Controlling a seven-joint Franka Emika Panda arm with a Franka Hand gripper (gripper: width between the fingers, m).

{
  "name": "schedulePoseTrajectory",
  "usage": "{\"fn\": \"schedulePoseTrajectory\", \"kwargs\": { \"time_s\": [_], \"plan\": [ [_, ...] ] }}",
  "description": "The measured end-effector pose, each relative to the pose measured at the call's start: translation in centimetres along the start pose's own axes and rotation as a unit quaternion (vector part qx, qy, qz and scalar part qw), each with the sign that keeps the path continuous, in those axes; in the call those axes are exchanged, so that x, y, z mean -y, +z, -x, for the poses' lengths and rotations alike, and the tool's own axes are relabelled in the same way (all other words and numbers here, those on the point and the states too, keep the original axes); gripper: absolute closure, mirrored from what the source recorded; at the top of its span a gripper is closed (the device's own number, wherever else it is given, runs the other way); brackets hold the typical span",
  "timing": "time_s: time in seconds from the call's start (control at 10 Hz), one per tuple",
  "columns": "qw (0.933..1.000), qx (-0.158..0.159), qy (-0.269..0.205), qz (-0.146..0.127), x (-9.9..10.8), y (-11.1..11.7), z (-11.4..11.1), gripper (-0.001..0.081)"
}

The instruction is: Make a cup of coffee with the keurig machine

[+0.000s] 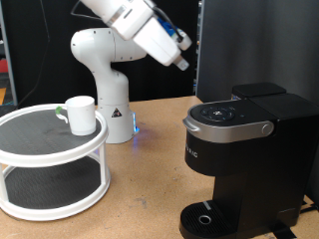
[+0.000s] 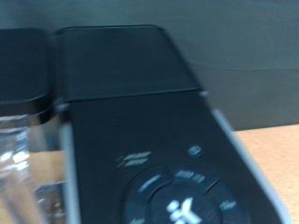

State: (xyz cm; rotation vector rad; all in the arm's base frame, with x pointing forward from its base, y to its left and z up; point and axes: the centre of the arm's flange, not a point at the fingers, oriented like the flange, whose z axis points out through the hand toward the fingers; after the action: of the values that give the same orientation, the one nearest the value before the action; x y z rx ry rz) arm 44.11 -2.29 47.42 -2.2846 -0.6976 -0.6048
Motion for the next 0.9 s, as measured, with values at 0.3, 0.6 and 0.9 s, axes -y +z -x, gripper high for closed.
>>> {"fn": "schedulePoseTrajectory", "kwargs": {
  "time_s": [0.3,0.6,0.9],
  "plan": [
    [0.9966,0.054,-0.027,-0.056,-0.5,-3.0,3.0,0.0799],
    [0.9993,-0.01,0.032,0.018,-1.4,-2.2,2.4,0.0799],
    [0.9939,-0.04,0.095,0.039,-1.5,-3.1,4.8,0.0799]
  ]
}}
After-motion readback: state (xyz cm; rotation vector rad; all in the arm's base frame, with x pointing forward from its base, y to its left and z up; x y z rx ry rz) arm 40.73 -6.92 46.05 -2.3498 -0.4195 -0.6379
